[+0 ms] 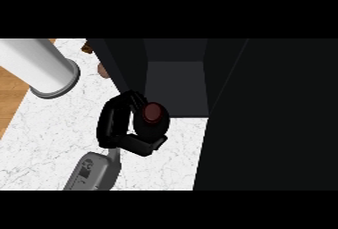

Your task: Pick up the wine, place it into the cabinet and close the cabinet

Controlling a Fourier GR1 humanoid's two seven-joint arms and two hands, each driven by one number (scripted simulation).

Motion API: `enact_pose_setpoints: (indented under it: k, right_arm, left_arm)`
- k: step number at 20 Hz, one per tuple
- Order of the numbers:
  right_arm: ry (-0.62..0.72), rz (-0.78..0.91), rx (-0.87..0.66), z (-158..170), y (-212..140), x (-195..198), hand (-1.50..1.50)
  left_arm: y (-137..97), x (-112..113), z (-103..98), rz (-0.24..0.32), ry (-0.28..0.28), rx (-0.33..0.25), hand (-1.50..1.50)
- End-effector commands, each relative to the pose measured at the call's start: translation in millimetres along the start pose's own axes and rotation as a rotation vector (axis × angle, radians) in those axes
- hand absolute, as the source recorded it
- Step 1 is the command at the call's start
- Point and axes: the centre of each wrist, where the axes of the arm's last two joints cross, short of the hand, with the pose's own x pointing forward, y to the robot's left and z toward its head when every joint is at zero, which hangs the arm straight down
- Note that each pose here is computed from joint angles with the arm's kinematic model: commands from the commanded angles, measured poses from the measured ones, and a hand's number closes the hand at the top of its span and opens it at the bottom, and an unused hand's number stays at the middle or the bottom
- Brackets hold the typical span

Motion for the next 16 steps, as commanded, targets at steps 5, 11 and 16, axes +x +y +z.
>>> enact_pose_setpoints:
  k: [5, 11, 16]
  right_arm:
    - [0.016, -0.040, 0.072, 25, -2, 9, -1.50]
    - [0.010, -0.036, 0.089, 28, 0, 5, -1.50]
    - [-0.005, -0.039, 0.062, 8, -16, -9, -1.50]
  left_arm:
    - [-58, 66, -37, 0.002, 0.025, 0.023, 1.50]
    - [-82, 62, -68, -0.033, 0.079, 0.091, 1.50]
    - [-65, 59, -100, -0.052, 0.057, 0.124, 1.50]
